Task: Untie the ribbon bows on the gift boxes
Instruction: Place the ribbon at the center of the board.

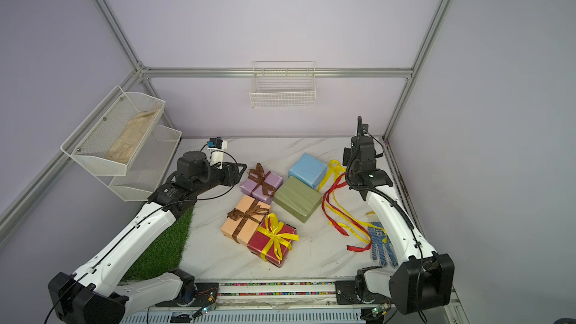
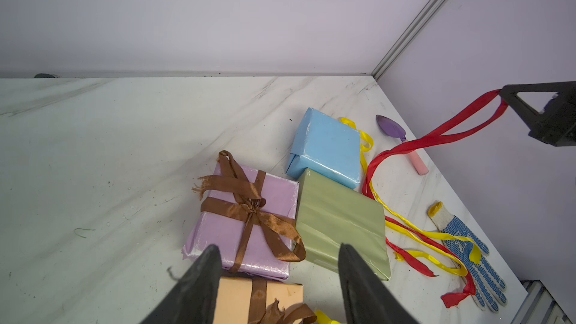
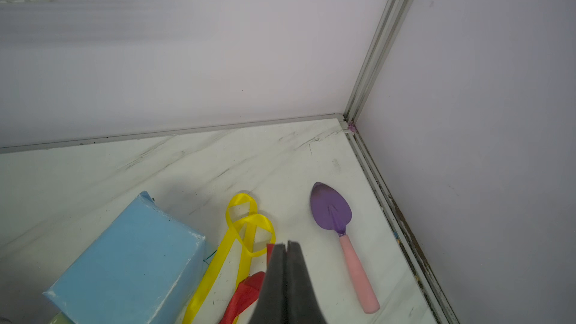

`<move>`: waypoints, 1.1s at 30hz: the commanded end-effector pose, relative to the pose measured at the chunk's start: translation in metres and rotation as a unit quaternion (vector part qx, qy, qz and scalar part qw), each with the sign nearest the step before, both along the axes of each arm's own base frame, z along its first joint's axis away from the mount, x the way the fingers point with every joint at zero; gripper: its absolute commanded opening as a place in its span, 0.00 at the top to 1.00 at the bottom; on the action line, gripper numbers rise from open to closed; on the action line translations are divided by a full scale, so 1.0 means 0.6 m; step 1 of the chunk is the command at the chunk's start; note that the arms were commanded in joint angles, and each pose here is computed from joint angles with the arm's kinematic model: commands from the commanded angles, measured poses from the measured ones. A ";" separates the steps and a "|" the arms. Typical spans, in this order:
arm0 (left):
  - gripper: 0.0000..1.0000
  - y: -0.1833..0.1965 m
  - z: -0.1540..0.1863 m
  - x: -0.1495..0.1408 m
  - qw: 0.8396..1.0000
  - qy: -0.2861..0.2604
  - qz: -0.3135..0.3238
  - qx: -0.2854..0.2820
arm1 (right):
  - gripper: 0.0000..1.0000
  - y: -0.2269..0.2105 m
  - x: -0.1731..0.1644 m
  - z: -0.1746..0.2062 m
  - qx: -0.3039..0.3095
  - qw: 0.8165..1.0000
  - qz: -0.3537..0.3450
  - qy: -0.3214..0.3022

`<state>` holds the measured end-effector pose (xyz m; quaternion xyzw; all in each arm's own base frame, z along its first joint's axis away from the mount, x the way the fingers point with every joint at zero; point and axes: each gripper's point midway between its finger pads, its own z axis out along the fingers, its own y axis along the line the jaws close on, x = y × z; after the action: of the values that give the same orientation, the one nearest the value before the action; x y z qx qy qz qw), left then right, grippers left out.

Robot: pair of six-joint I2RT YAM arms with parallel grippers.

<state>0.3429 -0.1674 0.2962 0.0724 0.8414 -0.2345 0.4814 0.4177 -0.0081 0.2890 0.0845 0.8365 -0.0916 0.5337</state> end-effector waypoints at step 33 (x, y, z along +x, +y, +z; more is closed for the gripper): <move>0.37 -0.036 -0.079 -0.053 0.996 0.040 -0.079 -0.028 | 0.82 0.076 0.054 -0.294 0.147 0.951 0.075 0.263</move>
<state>0.3184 -0.1844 0.2486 0.1036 0.8540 -0.2816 0.4250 0.4557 0.0362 0.0951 0.0650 0.9570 0.0427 0.2794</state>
